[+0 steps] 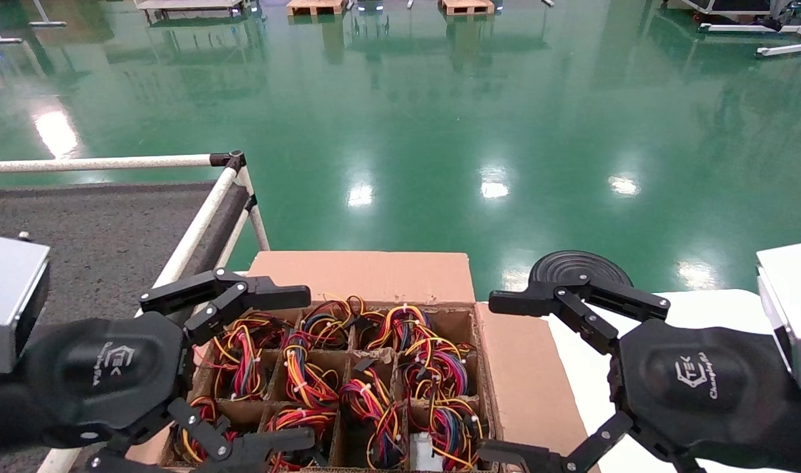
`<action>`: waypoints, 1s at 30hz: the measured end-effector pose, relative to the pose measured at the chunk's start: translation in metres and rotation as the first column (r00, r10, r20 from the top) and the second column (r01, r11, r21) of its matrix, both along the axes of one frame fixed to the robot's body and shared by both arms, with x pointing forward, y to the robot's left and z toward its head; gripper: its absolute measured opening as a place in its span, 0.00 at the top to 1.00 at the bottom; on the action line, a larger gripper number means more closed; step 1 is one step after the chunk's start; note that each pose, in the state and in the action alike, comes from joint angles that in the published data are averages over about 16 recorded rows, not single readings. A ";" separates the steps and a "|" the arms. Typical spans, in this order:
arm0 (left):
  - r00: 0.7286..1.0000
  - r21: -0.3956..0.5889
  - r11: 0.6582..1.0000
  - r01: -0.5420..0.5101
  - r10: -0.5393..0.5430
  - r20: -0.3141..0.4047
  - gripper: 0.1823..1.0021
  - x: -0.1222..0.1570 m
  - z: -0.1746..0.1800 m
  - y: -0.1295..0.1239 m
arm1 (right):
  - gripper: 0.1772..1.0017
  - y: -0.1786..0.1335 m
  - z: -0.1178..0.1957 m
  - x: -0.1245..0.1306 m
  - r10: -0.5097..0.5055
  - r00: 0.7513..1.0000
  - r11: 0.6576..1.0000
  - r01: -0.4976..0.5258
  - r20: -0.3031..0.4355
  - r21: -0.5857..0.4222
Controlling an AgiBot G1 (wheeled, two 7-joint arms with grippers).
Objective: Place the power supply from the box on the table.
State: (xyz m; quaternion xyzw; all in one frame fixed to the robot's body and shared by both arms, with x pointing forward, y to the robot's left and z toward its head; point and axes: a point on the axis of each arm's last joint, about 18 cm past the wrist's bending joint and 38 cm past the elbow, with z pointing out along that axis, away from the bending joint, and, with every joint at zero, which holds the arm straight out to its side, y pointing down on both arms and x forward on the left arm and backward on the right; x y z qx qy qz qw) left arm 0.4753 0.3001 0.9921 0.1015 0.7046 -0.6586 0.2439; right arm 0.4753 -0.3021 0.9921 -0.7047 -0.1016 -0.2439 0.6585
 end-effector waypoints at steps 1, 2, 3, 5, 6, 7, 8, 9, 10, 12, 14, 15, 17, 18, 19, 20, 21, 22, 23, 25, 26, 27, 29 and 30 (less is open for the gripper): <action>1.000 0.000 1.000 0.000 0.000 0.000 0.00 0.000 0.000 0.000 | 0.00 0.000 0.000 0.000 0.000 1.000 1.000 0.000 0.000 0.000; 1.000 0.000 1.000 0.000 0.000 0.000 0.00 0.000 0.000 0.000 | 0.00 0.000 0.000 0.000 0.000 1.000 1.000 0.000 0.000 0.000; 1.000 0.000 1.000 0.000 0.000 0.000 0.00 0.000 0.000 0.000 | 0.00 0.000 0.000 0.000 0.000 1.000 1.000 0.000 0.000 0.000; 1.000 0.000 1.000 0.000 0.000 0.000 0.00 0.000 0.000 0.000 | 0.00 0.000 0.000 0.000 0.000 1.000 1.000 0.000 0.000 0.000; 1.000 0.000 1.000 0.000 0.000 0.000 0.00 0.000 0.000 0.000 | 0.00 0.000 0.000 0.000 0.000 1.000 1.000 0.000 0.000 0.000; 1.000 0.000 1.000 0.000 0.000 0.000 0.00 0.000 0.000 0.000 | 0.00 0.000 0.000 0.000 0.000 1.000 1.000 0.000 0.000 0.000; 1.000 0.000 1.000 0.000 0.000 0.000 0.00 0.000 0.000 0.000 | 0.00 0.000 0.000 0.000 0.000 1.000 1.000 0.000 0.000 0.000; 1.000 0.000 1.000 0.000 0.000 0.000 0.00 0.000 0.000 0.000 | 0.00 0.000 0.000 0.000 0.000 1.000 1.000 0.000 0.000 0.000; 1.000 0.000 1.000 0.000 0.000 0.000 0.00 0.000 0.000 0.000 | 0.00 0.000 0.000 0.000 0.000 1.000 1.000 0.000 0.000 0.000; 1.000 0.000 1.000 0.000 0.000 0.000 0.00 0.000 0.000 0.000 | 0.00 0.000 0.000 0.000 0.000 1.000 1.000 0.000 0.000 0.000; 1.000 0.000 1.000 0.000 0.000 0.000 0.00 0.000 0.000 0.000 | 0.00 0.000 0.000 0.000 0.000 1.000 1.000 0.000 0.000 0.000; 1.000 0.000 1.000 0.000 0.000 0.000 0.00 0.000 0.000 0.000 | 0.00 0.000 0.000 0.000 0.000 1.000 1.000 0.000 0.000 0.000; 1.000 0.000 1.000 0.000 0.000 0.000 0.00 0.000 0.000 0.000 | 0.00 0.000 0.000 0.000 0.000 1.000 1.000 0.000 0.000 0.000; 1.000 0.000 1.000 0.000 0.000 0.000 0.00 0.000 0.000 0.000 | 0.00 0.000 0.000 0.000 0.000 1.000 1.000 0.000 0.000 0.000; 1.000 0.000 1.000 0.000 0.000 0.000 0.00 0.000 0.000 0.000 | 0.00 0.000 0.000 0.000 0.000 1.000 1.000 0.000 0.000 0.000; 1.000 0.000 1.000 0.000 0.000 0.000 0.00 0.000 0.000 0.000 | 0.00 0.000 0.000 0.000 0.000 1.000 1.000 0.000 0.000 0.000; 1.000 0.000 1.000 0.000 0.000 0.000 0.00 0.000 0.000 0.000 | 0.00 0.000 0.000 0.000 0.000 1.000 1.000 0.000 0.000 0.000; 1.000 0.000 1.000 0.000 0.000 0.000 0.00 0.000 0.000 0.000 | 0.00 0.000 0.000 0.000 0.000 1.000 1.000 0.000 0.000 0.000; 1.000 0.000 1.000 0.000 0.000 0.000 0.00 0.000 0.000 0.000 | 0.00 0.000 0.000 0.000 0.000 1.000 1.000 0.000 0.000 0.000; 1.000 0.000 1.000 0.000 0.000 0.000 0.00 0.000 0.000 0.000 | 0.00 0.000 0.000 0.000 0.000 1.000 1.000 0.000 0.000 0.000; 1.000 0.000 1.000 0.000 0.000 0.000 0.00 0.000 0.000 0.000 | 0.00 0.000 0.000 0.000 0.000 1.000 1.000 0.000 0.000 0.000; 1.000 0.000 1.000 0.000 0.000 0.000 0.00 0.000 0.000 0.000 | 0.00 0.000 0.000 0.000 0.000 1.000 1.000 0.000 0.000 0.000; 1.000 0.000 1.000 0.000 0.000 0.000 0.00 0.000 0.000 0.000 | 0.00 0.000 0.000 0.000 0.000 1.000 1.000 0.000 0.000 0.000; 1.000 0.000 1.000 0.000 0.000 0.000 0.00 0.000 0.000 0.000 | 0.00 0.000 0.000 0.000 0.000 1.000 1.000 0.000 0.000 0.000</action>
